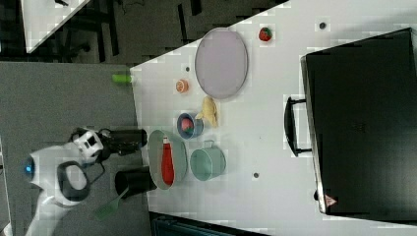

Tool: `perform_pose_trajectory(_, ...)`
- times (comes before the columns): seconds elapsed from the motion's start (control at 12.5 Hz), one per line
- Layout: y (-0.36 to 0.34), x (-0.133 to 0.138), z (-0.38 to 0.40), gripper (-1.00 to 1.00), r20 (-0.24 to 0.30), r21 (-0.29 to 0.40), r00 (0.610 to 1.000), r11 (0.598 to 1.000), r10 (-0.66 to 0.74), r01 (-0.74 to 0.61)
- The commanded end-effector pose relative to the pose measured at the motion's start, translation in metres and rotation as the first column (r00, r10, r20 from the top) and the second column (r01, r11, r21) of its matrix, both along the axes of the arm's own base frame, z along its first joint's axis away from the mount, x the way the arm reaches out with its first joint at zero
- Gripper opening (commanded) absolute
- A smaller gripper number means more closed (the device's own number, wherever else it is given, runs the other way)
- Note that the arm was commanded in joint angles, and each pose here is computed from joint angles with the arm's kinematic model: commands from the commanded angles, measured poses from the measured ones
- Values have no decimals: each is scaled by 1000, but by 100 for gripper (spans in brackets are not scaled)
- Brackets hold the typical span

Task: Pick Ketchup from the table and place it in strainer.

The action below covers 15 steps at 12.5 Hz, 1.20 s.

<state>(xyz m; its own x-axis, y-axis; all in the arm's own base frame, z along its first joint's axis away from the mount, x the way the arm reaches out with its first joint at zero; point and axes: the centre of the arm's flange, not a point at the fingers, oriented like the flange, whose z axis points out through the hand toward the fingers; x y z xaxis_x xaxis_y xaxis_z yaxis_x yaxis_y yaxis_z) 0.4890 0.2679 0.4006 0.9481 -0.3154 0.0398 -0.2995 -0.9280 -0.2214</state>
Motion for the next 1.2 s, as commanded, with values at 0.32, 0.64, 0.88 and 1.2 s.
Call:
perform_pose_trajectory(0.32,-255,65,129,100,-95,-36,880,885,-465,464)
perform_pose_trajectory(0.64,-314,54,180,100,-97,-169,850,850,-518,499)
perform_pose_trajectory(0.88,-313,55,192,100,-53,-209,846,835,-530,509)
perform_pose_trajectory(1.2,-299,54,190,100,-68,-214,824,814,-563,539)
